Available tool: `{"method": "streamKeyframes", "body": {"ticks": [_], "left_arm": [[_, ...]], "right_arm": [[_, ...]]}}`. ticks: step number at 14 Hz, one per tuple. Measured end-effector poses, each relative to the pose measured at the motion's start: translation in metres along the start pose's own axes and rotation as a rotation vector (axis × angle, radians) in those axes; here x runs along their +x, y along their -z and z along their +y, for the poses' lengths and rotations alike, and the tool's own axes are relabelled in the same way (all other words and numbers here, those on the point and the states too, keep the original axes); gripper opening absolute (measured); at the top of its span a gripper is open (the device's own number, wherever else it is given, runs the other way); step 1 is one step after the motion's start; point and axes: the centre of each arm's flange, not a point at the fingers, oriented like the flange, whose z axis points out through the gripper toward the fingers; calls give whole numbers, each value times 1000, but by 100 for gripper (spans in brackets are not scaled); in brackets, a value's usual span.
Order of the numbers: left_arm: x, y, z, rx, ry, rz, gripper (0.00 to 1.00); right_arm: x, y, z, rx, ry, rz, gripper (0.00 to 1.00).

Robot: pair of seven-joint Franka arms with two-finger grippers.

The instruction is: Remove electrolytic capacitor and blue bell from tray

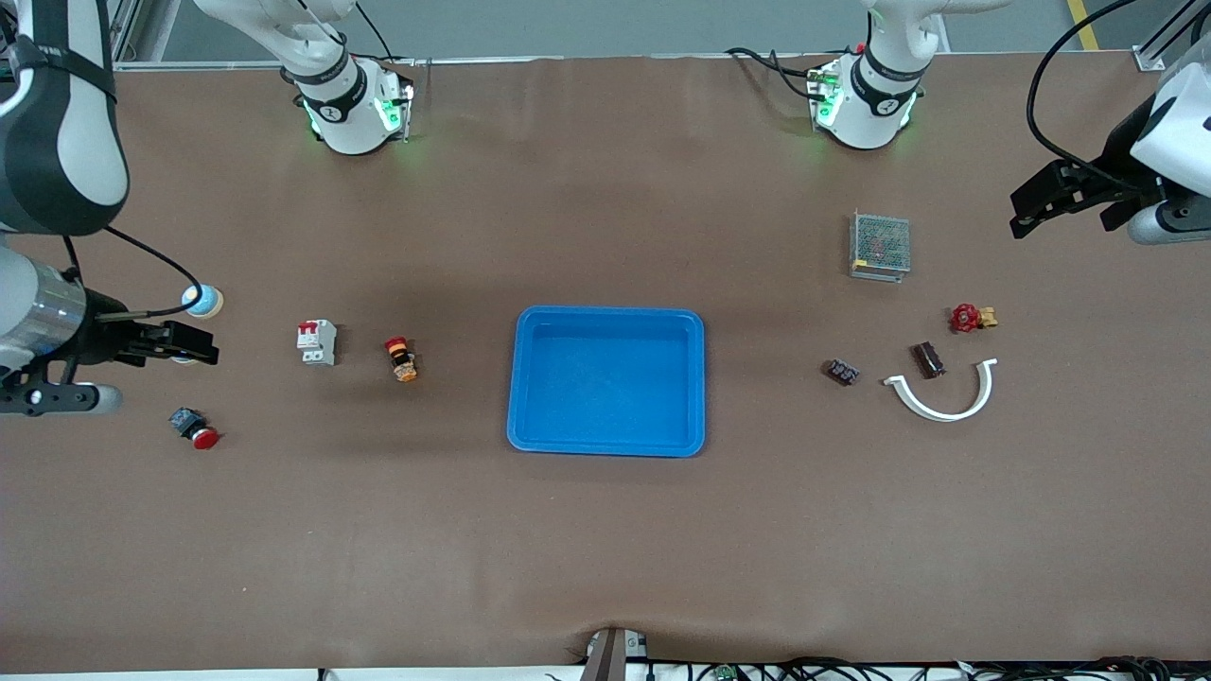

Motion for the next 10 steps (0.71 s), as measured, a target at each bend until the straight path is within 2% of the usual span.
{"method": "streamKeyframes", "body": {"ticks": [2, 3, 5, 7, 10], "left_arm": [[-5, -1, 0, 3, -1, -4, 100], [-9, 0, 0, 5, -2, -5, 100], [-17, 1, 1, 8, -3, -4, 100], [-22, 2, 1, 9, -5, 5, 100], [-22, 1, 2, 8, -7, 11, 100]], "right_arm": [[0, 11, -3, -90, 26, 17, 100], [-2, 16, -4, -110, 32, 20, 100], [-11, 39, -4, -116, 35, 45, 100], [-29, 76, -3, -117, 29, 94, 100], [-66, 123, 1, -57, 4, 120, 100]]}}
